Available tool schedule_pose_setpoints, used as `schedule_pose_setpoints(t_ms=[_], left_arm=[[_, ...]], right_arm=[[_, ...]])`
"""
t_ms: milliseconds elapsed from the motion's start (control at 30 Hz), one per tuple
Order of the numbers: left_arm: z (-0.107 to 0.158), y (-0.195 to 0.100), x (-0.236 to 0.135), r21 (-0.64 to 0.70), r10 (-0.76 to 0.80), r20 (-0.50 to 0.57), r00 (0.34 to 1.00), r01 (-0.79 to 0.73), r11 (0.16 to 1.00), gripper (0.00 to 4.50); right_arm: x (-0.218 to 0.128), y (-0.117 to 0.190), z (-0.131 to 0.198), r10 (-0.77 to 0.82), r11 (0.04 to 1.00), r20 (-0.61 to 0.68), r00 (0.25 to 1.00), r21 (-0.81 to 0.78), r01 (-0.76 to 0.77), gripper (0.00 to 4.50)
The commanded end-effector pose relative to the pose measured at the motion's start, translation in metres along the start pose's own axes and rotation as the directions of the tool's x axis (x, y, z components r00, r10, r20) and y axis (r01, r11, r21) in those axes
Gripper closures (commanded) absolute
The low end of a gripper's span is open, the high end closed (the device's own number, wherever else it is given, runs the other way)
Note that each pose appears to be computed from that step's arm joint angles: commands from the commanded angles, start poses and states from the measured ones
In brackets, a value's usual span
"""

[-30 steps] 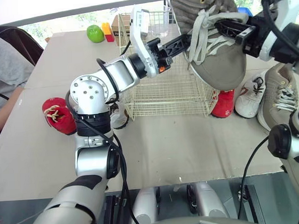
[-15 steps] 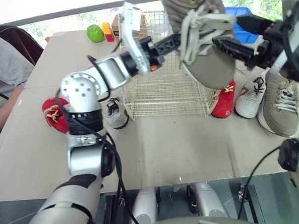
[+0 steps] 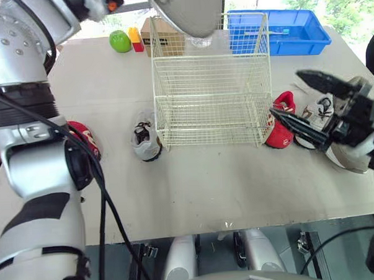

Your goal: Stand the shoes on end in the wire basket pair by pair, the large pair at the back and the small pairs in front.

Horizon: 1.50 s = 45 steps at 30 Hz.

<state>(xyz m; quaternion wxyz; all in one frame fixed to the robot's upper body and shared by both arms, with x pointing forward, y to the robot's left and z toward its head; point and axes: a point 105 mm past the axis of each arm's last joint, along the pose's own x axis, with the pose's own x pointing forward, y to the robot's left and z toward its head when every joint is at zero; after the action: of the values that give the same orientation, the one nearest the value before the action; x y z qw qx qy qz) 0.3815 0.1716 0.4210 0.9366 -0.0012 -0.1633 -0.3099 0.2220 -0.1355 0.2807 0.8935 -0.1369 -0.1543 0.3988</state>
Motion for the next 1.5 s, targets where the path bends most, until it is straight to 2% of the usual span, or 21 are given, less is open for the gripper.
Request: schedule_pose_setpoints(t_ms=[33, 267, 433, 567, 667, 800, 933, 1000, 1033, 1133, 1333, 1500], left_arm=[[0.004, 0.004, 0.002, 0.178, -0.009, 0.055, 0.998, -0.001, 0.984, 3.59], [-0.013, -0.001, 0.009, 0.307, -0.059, 0.081, 0.995, 0.032, 0.951, 3.59], [-0.044, 0.002, 0.004, 0.366, -0.079, 0.015, 0.997, 0.068, 0.928, 3.59], [-0.051, 0.005, -0.001, 0.372, -0.077, -0.005, 0.997, 0.073, 0.926, 3.59], [-0.068, 0.008, -0.006, 0.360, -0.060, -0.065, 0.996, 0.080, 0.930, 3.59], [-0.075, 0.010, -0.009, 0.353, -0.053, -0.099, 0.994, 0.085, 0.932, 3.59], [-0.085, 0.025, -0.019, 0.347, -0.015, -0.139, 0.990, 0.063, 0.936, 3.59], [-0.088, 0.030, -0.024, 0.320, -0.003, -0.157, 0.988, 0.053, 0.946, 2.59], [-0.088, 0.032, -0.025, 0.324, 0.006, -0.162, 0.987, 0.047, 0.945, 2.28], [-0.071, 0.030, -0.028, 0.285, -0.019, -0.110, 0.994, 0.050, 0.957, 0.97], [-0.047, 0.038, -0.039, 0.262, -0.003, -0.064, 0.998, 0.020, 0.965, 0.97], [-0.041, 0.014, -0.049, 0.122, -0.156, -0.025, 0.987, 0.158, 0.980, 0.97]], right_arm=[[-0.007, -0.005, 0.016, -0.024, 0.997, 0.069, 0.997, -0.065, 0.028, 0.76], [-0.011, -0.011, 0.016, -0.039, 0.997, 0.082, 0.996, -0.067, 0.045, 0.76], [-0.013, -0.012, 0.016, -0.057, 0.996, 0.096, 0.994, -0.059, 0.062, 0.76], [-0.012, -0.009, 0.014, -0.055, 0.997, 0.093, 0.994, -0.048, 0.059, 0.76], [-0.012, -0.009, 0.013, -0.061, 0.997, 0.094, 0.994, -0.039, 0.065, 0.76], [-0.012, -0.009, 0.010, -0.059, 0.998, 0.087, 0.994, -0.028, 0.061, 0.76], [-0.011, -0.009, 0.010, -0.054, 0.998, 0.093, 0.994, -0.024, 0.056, 0.76], [-0.011, -0.010, 0.009, -0.048, 0.999, 0.090, 0.995, -0.021, 0.050, 0.76], [-0.011, -0.010, 0.009, -0.045, 0.999, 0.089, 0.995, -0.021, 0.047, 0.76], [-0.012, -0.011, 0.007, -0.041, 0.999, 0.081, 0.996, -0.010, 0.042, 0.76], [-0.009, -0.016, -0.002, -0.050, 0.998, 0.050, 0.998, 0.035, 0.048, 0.76], [-0.008, -0.028, -0.008, -0.098, 0.995, 0.020, 0.995, 0.037, 0.098, 0.76]])
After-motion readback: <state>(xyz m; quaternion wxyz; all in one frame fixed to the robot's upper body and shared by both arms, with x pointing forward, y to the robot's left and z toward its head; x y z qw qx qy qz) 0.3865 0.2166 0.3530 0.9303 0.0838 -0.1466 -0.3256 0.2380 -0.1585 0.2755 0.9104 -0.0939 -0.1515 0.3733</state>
